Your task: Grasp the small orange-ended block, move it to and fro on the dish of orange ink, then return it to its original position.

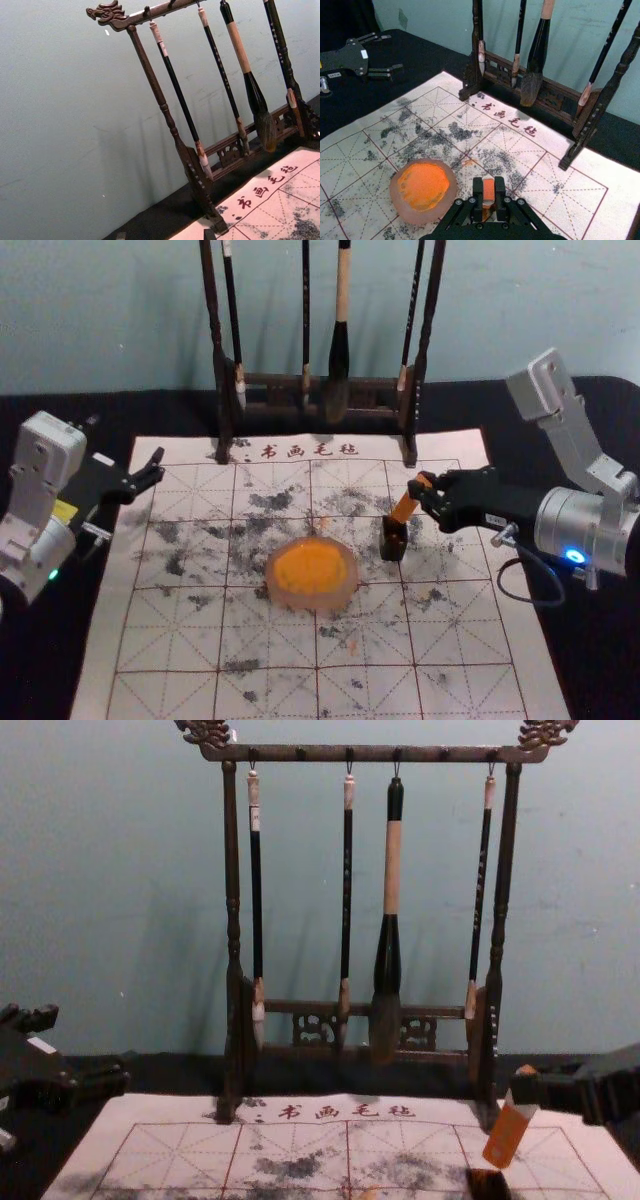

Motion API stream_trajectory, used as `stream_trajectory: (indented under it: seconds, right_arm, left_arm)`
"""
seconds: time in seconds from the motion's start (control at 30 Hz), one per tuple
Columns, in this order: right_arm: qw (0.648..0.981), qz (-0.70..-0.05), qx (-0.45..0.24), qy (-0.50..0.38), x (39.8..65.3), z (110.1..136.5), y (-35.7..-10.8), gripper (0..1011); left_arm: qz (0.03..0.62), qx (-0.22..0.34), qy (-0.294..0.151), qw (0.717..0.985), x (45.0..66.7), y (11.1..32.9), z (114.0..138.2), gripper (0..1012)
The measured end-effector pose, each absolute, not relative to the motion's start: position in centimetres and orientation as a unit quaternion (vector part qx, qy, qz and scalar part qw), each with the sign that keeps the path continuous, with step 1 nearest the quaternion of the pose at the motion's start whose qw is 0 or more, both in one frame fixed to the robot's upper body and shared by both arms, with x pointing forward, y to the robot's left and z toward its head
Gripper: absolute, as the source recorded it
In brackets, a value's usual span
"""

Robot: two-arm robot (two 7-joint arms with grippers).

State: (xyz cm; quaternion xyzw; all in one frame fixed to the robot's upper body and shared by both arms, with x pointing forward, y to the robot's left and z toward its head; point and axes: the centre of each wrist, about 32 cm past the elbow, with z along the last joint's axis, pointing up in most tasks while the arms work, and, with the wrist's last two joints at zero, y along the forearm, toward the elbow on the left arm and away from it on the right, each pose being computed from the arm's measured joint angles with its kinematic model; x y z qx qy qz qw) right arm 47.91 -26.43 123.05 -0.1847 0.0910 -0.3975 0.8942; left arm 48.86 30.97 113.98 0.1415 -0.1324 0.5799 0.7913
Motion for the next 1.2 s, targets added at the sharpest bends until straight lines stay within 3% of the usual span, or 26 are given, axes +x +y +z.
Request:
stream_trajectory:
  seconds: [1.2]
  right_arm:
    - [0.891, -0.396, -0.2, 0.098, 47.7, 121.9, -26.1, 138]
  left_arm:
    - [0.58, 0.142, -0.132, 0.791, 48.9, 31.0, 114.0, 1001]
